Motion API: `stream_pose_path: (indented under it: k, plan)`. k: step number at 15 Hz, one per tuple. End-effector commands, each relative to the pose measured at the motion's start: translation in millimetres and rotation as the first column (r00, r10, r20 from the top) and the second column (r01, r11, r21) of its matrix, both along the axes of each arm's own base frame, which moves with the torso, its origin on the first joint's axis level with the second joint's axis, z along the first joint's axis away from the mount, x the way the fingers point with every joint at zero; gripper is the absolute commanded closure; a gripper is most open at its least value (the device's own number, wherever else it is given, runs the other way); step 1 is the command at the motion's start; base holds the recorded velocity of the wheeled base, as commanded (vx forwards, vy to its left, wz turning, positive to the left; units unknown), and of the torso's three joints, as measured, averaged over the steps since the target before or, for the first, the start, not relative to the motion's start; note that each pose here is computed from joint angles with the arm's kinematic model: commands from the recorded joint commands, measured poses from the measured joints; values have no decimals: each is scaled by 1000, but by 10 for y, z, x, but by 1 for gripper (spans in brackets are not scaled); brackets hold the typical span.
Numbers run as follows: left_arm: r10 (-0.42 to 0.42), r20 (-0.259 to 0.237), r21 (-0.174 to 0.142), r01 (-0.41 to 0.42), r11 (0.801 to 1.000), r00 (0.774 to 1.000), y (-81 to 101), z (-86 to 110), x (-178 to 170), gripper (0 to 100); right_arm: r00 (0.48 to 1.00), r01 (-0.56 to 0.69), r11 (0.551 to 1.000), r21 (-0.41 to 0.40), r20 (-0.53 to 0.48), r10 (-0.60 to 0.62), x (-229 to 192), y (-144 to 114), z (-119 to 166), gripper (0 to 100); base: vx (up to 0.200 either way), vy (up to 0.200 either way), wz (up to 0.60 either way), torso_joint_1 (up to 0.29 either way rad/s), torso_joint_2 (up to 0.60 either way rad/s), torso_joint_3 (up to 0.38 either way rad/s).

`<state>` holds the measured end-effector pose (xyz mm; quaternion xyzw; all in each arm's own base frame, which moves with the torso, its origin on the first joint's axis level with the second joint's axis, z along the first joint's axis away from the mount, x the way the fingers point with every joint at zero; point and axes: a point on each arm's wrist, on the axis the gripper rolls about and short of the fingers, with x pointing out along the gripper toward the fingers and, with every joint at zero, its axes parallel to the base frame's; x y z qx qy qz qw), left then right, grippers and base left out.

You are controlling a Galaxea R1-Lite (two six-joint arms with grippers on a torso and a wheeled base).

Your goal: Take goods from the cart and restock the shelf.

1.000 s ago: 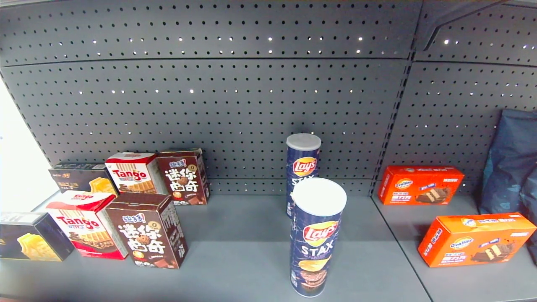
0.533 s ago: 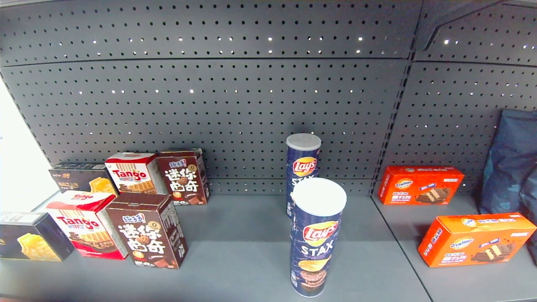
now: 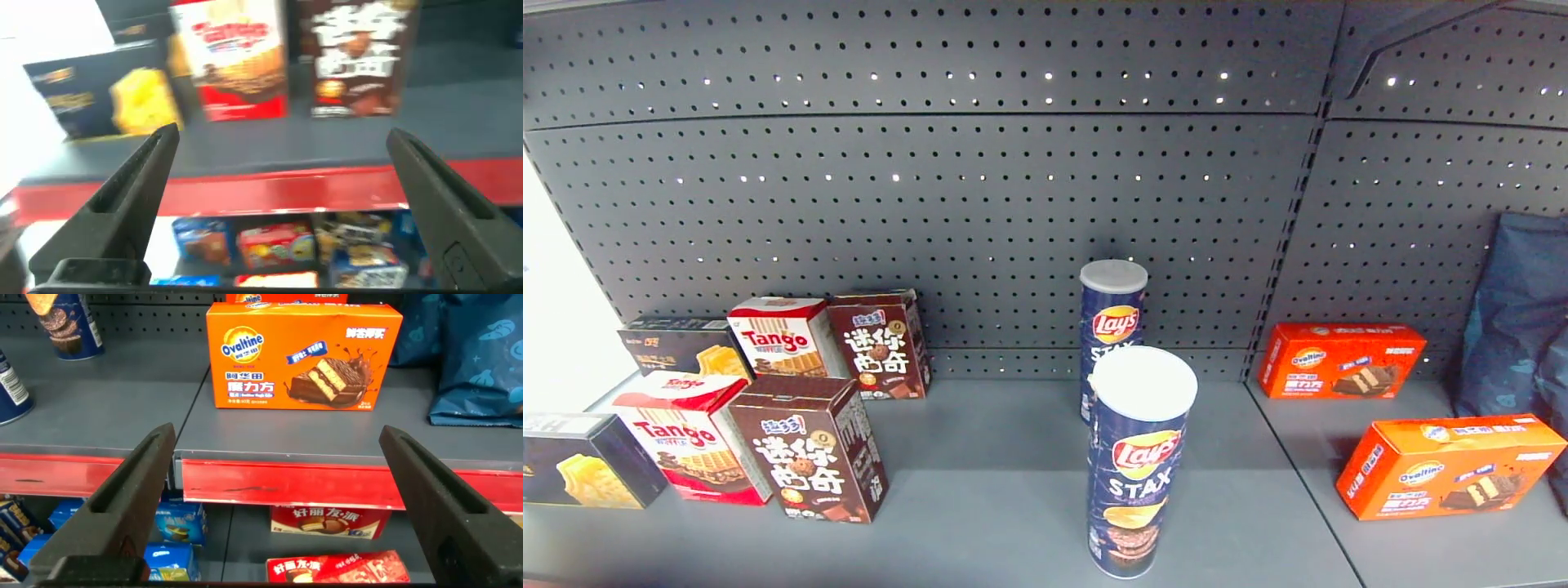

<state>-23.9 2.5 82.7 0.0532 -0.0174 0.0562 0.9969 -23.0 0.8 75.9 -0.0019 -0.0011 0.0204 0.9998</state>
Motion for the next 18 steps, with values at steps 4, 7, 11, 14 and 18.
stream_pose_path:
  k: [4, 7, 11, 14, 18]
  plan:
    - [7, 11, -29, -6, 1000, 1000, 1, -1, 1, 0, 1000, -1, 1000, -1, -1, 1, 0, 0, 0, 0, 0, 0, 0, 0, 0, 0]
    - [30, 0, -26, -30, 999, 1000, 6, -12, 1, 0, 1000, -1, 1000, -1, -1, 1, 0, 0, 0, 0, 0, 0, 0, 0, 0, 0]
    - [-127, 4, -25, 127, 992, 992, -29, -22, 9, 0, 1000, -1, 1000, -1, -1, 1, 0, 0, 0, 0, 0, 0, 0, 0, 0, 0]
    - [-269, -44, -28, 268, 963, 962, -61, -71, 7, 0, 1000, -1, 1000, -1, -1, 1, 0, 0, 0, 0, 0, 0, 0, 0, 0, 0]
    - [-259, -43, -40, 257, 965, 965, -59, -71, 7, 0, 1000, -1, 1000, -1, -1, 1, 0, 0, 0, 0, 0, 0, 0, 0, 0, 0]
